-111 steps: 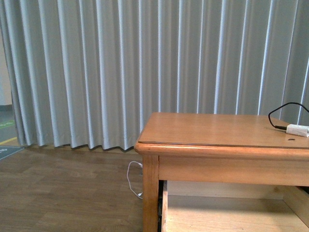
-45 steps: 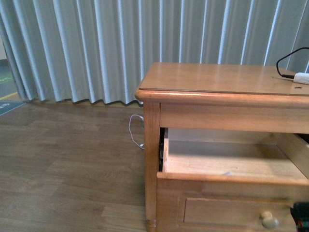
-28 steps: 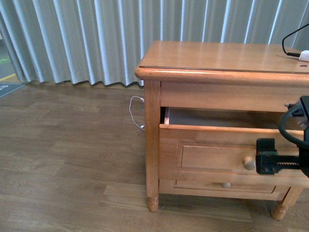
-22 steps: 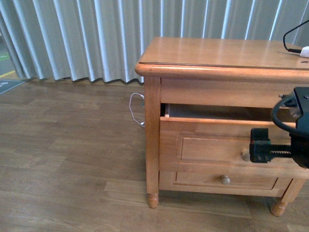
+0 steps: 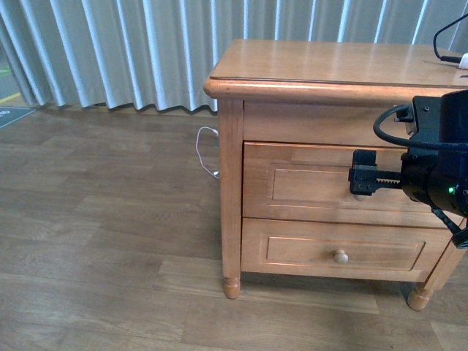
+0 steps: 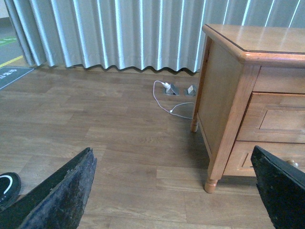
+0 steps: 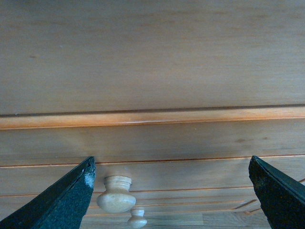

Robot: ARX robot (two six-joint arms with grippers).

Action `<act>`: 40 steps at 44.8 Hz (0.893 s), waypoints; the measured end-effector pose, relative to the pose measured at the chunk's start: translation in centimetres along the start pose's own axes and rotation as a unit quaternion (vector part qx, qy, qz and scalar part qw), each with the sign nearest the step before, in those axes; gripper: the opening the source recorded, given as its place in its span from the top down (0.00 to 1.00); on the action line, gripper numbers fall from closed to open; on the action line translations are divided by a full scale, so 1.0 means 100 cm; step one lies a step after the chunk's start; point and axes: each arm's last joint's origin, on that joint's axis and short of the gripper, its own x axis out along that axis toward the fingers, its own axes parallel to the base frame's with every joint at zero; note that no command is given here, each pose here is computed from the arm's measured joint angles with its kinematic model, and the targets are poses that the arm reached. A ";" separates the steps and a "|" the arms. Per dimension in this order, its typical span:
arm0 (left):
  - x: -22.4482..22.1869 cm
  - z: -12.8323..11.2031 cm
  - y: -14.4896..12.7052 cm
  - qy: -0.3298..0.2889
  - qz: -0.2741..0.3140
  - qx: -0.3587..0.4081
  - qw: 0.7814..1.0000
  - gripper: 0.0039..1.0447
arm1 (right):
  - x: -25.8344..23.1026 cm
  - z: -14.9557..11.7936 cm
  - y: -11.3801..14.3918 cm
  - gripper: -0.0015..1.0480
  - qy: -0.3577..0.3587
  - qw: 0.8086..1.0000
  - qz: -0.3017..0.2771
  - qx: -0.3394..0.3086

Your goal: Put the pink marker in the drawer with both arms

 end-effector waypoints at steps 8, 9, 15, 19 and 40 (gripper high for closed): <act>0.000 0.000 0.000 0.000 0.000 0.000 1.000 0.06 | 0.002 0.000 0.000 0.09 0.000 1.000 -0.001 0.000; 0.000 0.000 0.000 0.000 0.000 0.000 1.000 0.06 | 0.002 -0.001 0.000 0.09 0.000 1.000 -0.001 0.000; 0.000 0.000 0.000 0.000 0.000 0.000 1.000 0.06 | 0.003 0.000 0.000 0.09 -0.001 1.000 -0.002 0.000; 0.000 0.000 0.000 0.000 0.000 0.000 1.000 0.06 | 0.004 0.001 0.001 0.09 -0.003 1.000 -0.001 0.000; 0.000 0.000 0.000 0.000 0.000 0.000 1.000 0.06 | -0.039 0.014 -0.008 0.09 -0.013 1.000 0.015 0.019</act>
